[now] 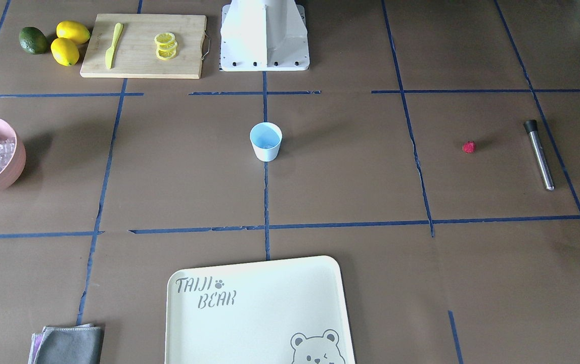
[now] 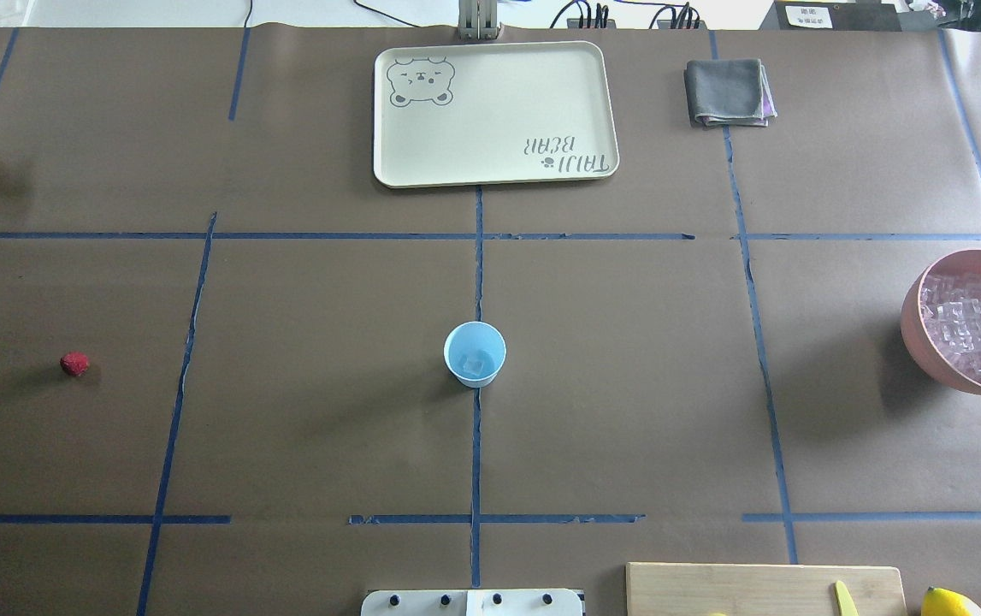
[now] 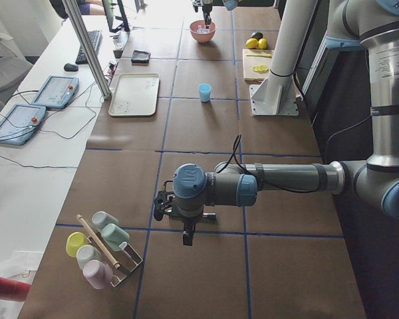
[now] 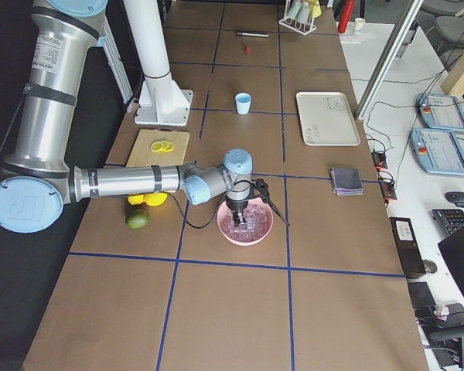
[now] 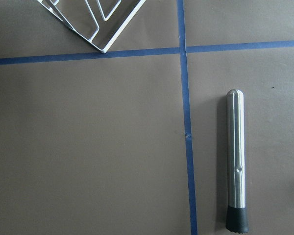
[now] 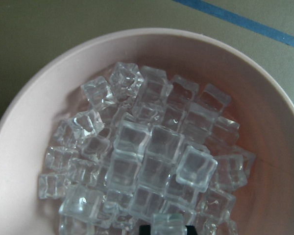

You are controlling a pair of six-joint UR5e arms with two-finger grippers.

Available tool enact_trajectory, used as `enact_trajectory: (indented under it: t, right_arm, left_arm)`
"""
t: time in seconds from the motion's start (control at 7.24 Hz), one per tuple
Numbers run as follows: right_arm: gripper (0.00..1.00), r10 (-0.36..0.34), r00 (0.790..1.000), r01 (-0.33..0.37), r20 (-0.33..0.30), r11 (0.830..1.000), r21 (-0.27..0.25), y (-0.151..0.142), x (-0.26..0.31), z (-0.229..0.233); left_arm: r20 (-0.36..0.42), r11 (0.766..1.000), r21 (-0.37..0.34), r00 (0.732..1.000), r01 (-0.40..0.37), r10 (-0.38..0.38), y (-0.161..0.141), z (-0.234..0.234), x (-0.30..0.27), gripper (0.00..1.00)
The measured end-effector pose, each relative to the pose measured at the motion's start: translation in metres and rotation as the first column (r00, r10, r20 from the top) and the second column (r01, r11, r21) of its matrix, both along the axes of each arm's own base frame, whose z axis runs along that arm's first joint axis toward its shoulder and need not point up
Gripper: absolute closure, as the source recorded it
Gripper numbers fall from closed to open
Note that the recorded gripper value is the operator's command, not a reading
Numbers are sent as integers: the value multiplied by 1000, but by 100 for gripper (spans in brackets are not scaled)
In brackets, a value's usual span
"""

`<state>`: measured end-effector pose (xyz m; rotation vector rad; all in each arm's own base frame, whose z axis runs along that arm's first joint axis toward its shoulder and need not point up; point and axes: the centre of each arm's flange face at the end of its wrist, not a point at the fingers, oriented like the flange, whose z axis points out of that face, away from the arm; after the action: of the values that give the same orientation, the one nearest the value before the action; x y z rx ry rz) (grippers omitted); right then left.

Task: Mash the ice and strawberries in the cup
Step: 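Lower the right gripper into the bowl and grasp another ice cube, then carry the ice cube with the right gripper over the cup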

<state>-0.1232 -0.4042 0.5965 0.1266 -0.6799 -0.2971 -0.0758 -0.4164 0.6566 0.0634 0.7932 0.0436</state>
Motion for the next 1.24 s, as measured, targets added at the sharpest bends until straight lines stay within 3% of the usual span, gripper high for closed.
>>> enact_trajectory:
  t: [0.41, 0.69, 0.97, 1.24]
  right_arm:
    - [100, 16, 1000, -17, 16, 1000, 24, -36, -14, -116]
    - [100, 17, 997, -21, 74, 999, 50, -66, -49, -191]
    - [100, 66, 989, -65, 135, 998, -10, -80, -123, -282]
    - [100, 150, 977, -140, 150, 987, -78, -73, -214, -368]
  left_arm:
    - [0, 1000, 0, 1000, 0, 0, 0, 0, 0, 0]
    - [0, 1000, 6, 1000, -2, 2, -1, -2, 1, 0]
    - [0, 1000, 12, 1000, -2, 2, -3, -4, 1, 0]
    - [0, 1000, 17, 1000, -3, 3, -5, -6, 1, 0]
